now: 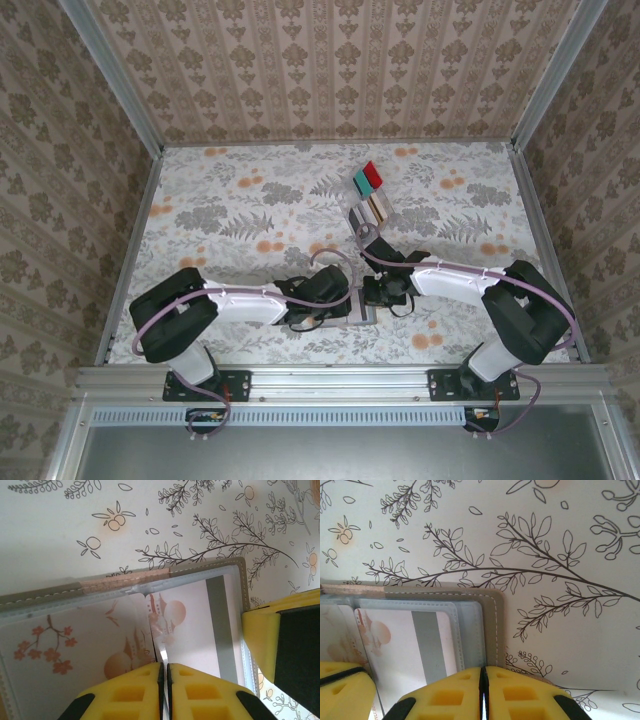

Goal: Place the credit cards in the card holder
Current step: Insert the credit card into the card slot.

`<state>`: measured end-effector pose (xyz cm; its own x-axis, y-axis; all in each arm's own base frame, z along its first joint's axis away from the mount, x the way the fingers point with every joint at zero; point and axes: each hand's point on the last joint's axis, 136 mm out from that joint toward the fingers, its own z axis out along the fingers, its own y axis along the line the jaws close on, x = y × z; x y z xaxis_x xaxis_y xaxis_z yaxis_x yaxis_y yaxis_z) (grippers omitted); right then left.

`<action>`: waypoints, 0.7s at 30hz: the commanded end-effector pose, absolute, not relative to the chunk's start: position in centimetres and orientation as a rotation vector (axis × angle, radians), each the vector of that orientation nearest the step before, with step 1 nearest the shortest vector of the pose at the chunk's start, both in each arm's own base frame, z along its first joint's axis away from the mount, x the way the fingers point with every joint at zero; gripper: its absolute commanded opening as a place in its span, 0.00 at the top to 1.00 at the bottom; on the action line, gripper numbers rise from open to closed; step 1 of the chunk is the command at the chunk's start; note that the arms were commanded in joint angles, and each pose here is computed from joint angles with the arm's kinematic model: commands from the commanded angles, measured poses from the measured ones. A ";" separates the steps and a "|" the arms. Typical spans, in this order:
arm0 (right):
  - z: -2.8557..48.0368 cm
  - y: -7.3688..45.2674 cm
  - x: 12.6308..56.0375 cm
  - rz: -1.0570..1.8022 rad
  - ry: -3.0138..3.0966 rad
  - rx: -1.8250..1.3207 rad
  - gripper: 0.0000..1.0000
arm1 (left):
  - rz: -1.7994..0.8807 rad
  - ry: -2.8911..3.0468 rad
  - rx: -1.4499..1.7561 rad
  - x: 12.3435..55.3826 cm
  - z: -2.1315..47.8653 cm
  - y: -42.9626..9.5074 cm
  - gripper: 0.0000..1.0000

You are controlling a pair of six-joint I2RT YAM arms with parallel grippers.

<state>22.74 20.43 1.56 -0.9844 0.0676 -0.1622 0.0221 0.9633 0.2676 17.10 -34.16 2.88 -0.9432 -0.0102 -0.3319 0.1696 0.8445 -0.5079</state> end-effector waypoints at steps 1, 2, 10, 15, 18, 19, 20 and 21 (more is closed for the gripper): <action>-1.3 17.9 21.4 0.222 2.999 0.107 0.88 | -0.720 2.753 0.103 16.8 2.1 -33.2 0.87; -1.3 17.8 21.3 0.220 2.999 0.108 0.88 | -0.696 2.758 0.098 16.6 2.0 -32.7 0.86; -1.0 17.8 21.3 0.230 2.988 0.116 0.88 | -0.660 2.686 0.107 17.2 4.5 -31.4 0.79; -0.8 17.9 21.4 0.239 2.982 0.115 0.88 | -0.760 2.644 0.154 17.5 6.2 -33.3 0.82; -0.9 17.9 21.4 0.240 2.982 0.118 0.88 | -0.800 2.650 0.152 17.4 6.0 -34.0 0.87; -1.0 17.8 21.4 0.237 2.983 0.118 0.88 | -0.808 2.654 0.143 17.4 5.8 -34.2 0.89; -1.0 17.8 21.3 0.237 2.984 0.118 0.88 | -0.817 2.657 0.133 17.4 5.6 -34.3 0.91; -1.1 17.8 21.3 0.237 2.986 0.119 0.88 | -0.820 2.663 0.122 17.4 5.4 -34.4 0.91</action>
<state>22.69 20.38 1.58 -0.9824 0.0736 -0.1714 0.0237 0.9606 0.2768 17.15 -33.25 5.07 -0.9320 -0.0128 -0.3623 0.1826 0.8468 -0.4995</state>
